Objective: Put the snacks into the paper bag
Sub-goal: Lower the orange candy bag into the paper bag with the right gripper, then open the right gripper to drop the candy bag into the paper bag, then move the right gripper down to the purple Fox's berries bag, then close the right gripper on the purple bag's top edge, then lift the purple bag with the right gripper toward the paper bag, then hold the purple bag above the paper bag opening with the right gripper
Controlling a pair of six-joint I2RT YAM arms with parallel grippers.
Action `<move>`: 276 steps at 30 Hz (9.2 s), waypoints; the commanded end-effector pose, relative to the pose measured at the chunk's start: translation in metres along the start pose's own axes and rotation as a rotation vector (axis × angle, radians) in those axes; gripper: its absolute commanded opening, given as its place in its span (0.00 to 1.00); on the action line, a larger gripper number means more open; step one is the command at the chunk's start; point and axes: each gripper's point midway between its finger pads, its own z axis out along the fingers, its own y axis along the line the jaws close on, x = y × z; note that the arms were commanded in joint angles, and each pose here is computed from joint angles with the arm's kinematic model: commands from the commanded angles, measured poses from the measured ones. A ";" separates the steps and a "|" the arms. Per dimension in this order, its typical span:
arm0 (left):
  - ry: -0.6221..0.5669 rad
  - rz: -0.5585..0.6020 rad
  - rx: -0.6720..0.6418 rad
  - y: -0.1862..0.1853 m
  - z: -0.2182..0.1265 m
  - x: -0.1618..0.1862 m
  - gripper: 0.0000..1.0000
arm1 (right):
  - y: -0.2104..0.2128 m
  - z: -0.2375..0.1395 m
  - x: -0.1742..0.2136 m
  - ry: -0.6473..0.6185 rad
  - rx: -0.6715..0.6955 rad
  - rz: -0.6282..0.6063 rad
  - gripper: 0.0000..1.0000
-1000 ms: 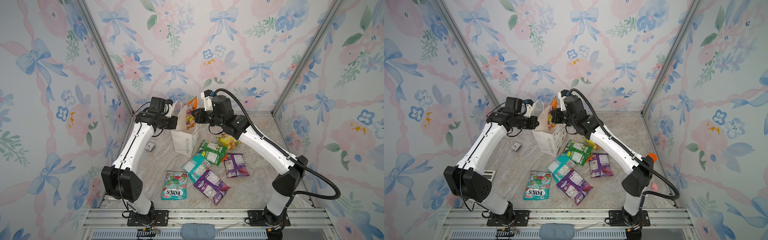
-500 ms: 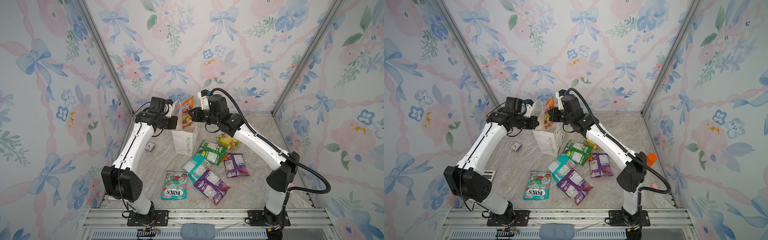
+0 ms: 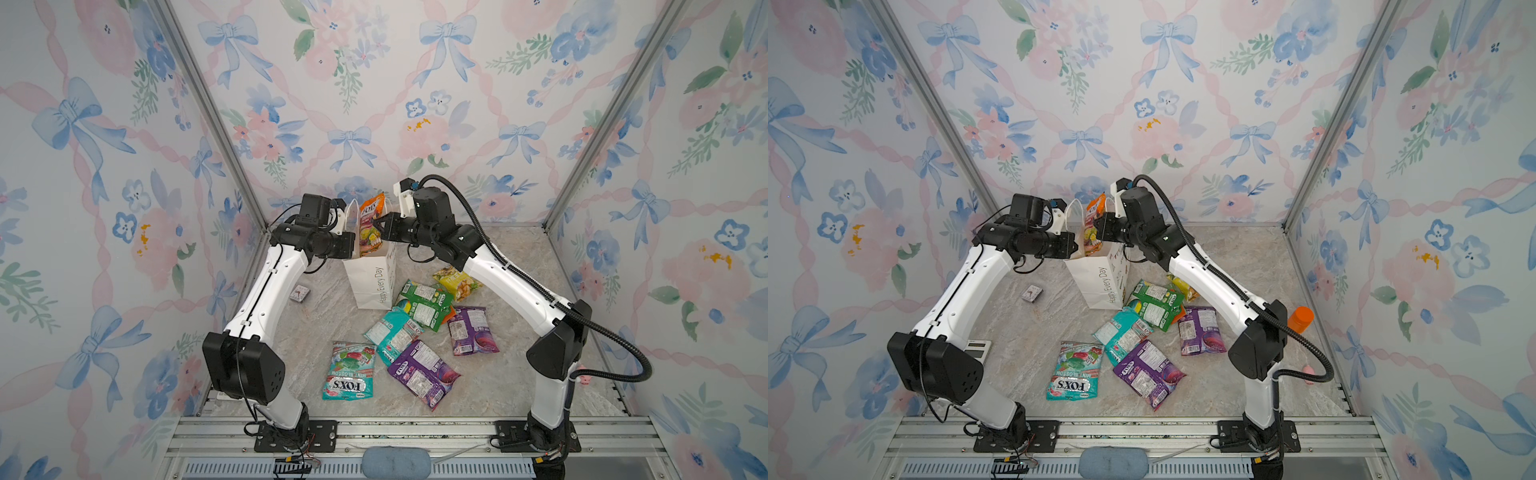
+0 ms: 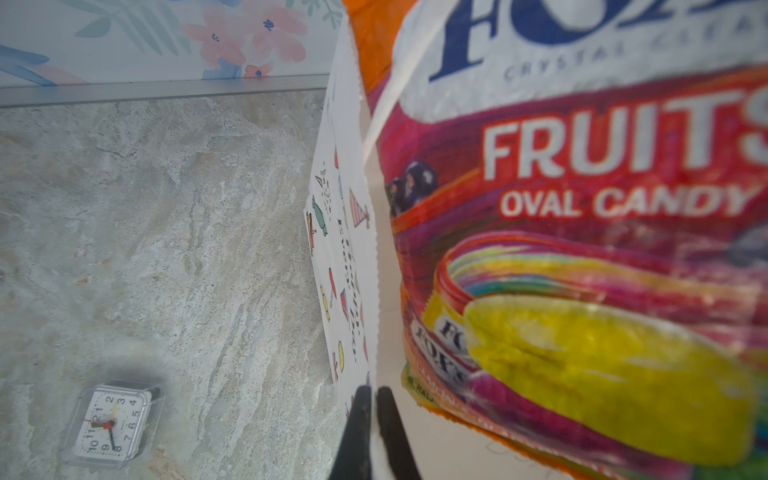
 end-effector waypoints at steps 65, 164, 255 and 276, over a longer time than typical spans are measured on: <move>-0.010 -0.078 0.000 0.005 0.000 -0.005 0.00 | 0.009 -0.008 -0.018 -0.059 -0.051 0.025 0.64; -0.006 -0.054 -0.015 0.013 0.001 -0.002 0.00 | -0.196 -0.147 0.364 0.861 0.417 -0.117 0.53; -0.045 -0.083 0.072 -0.004 -0.010 -0.009 0.00 | 0.052 -0.032 -0.080 -0.352 -0.079 0.073 0.00; -0.051 -0.085 0.076 -0.004 -0.012 -0.010 0.00 | 0.011 -0.057 -0.067 -0.443 0.038 0.113 0.00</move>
